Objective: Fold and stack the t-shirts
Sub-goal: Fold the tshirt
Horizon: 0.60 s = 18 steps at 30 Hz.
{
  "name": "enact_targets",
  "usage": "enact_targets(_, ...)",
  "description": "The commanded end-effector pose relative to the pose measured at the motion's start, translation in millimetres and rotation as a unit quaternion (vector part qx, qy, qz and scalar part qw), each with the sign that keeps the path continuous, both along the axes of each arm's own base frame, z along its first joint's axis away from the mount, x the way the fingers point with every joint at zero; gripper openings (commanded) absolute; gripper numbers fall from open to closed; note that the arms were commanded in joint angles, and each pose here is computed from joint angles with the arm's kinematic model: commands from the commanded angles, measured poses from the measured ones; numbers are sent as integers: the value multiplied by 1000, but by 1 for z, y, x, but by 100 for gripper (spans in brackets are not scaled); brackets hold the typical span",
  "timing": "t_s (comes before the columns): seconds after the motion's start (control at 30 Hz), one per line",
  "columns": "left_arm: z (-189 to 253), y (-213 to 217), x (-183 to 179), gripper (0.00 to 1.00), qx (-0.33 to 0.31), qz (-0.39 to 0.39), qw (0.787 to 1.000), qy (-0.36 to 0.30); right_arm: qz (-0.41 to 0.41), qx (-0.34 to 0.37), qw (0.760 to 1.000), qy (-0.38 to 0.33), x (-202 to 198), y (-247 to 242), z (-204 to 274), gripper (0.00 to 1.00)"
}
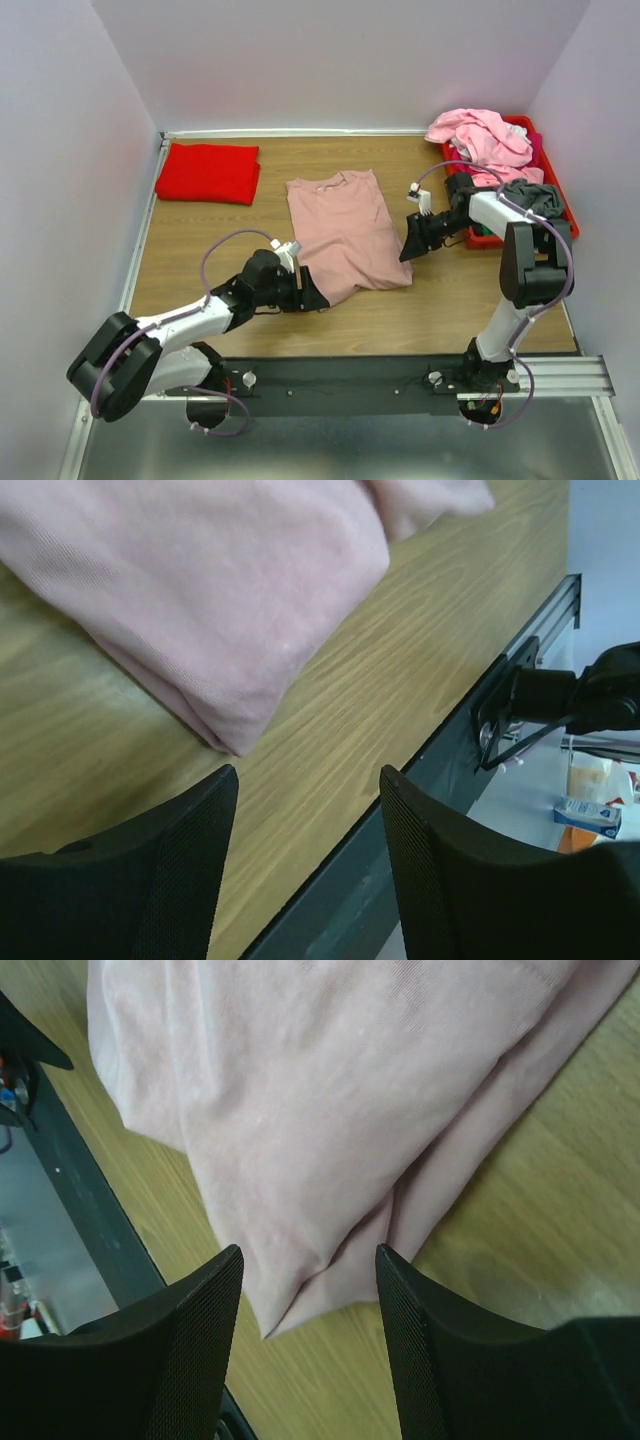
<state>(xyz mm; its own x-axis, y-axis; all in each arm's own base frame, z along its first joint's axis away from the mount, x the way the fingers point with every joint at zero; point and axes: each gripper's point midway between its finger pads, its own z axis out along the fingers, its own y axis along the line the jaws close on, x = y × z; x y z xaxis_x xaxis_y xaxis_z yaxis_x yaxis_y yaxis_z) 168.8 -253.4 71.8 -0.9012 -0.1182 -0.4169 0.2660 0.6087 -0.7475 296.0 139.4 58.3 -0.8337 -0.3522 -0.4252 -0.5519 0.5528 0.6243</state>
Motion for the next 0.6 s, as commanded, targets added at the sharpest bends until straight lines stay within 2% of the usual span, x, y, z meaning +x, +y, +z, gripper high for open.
enact_targets(0.0, -11, -5, 2, 68, 20, 35, 999, 20, 7, -45, 999, -26, -12, -14, 7, 63)
enact_targets(0.2, -14, -15, 8, 69, 44, 35, 998, 10, 14, -83, 996, -17, -27, -25, 2, 62)
enact_targets(0.27, -15, -16, 14, 69, 55, 41, 998, 5, 26, -88, 996, -9, -34, -27, -2, 59)
enact_targets(0.57, -38, -26, 15, 69, 83, 24, 996, 27, 51, -97, 994, 25, -48, -22, -16, 57)
